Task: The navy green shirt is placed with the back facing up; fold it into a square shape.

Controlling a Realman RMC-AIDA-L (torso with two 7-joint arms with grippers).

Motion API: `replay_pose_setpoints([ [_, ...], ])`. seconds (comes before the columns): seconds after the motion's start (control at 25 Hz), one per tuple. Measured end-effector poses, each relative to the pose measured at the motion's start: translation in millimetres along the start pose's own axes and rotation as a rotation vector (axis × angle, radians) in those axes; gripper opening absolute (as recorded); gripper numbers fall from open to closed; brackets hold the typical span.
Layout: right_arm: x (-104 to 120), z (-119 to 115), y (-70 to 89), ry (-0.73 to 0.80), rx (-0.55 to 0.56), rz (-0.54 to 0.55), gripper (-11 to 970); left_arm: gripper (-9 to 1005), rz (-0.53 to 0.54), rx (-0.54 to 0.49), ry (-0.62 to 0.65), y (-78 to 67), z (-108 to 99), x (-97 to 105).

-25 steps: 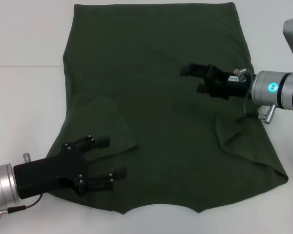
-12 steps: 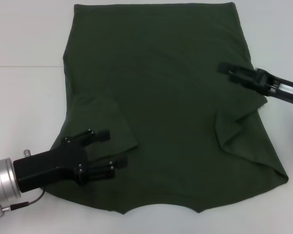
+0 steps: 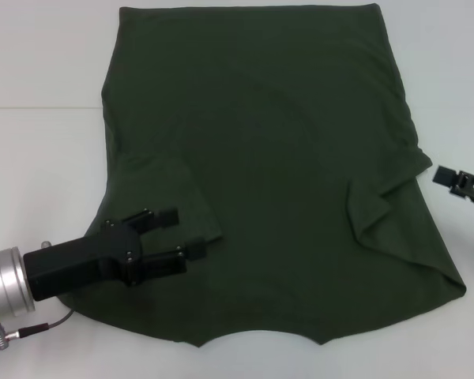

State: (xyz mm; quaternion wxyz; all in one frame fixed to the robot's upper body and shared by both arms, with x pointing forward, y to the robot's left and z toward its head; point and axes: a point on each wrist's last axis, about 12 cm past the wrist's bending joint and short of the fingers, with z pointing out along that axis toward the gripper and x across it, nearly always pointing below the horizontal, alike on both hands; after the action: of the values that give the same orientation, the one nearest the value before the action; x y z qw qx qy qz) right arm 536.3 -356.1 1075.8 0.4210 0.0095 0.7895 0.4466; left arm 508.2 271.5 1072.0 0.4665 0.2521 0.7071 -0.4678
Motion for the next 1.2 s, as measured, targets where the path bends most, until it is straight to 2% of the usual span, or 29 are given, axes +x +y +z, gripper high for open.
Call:
replay_pose_setpoints([
  [0.2, -7, 5, -18.4, 0.055, 0.181, 0.201, 899, 937, -0.002, -0.001, 0.005, 0.5, 1, 0],
  [0.44, -15, 30, -13.1, 0.084, 0.193, 0.344, 900, 937, 0.012, -0.003, 0.007, 1.7, 1, -3],
  [0.84, -23, 72, -5.8, 0.131, 0.259, 0.346, 899, 938, 0.027, -0.023, 0.01, 5.4, -3, -5],
  [1.2, -22, 78, -5.5, 0.138, 0.28, 0.347, 900, 938, 0.032, -0.023, 0.009, 5.9, -3, -6],
])
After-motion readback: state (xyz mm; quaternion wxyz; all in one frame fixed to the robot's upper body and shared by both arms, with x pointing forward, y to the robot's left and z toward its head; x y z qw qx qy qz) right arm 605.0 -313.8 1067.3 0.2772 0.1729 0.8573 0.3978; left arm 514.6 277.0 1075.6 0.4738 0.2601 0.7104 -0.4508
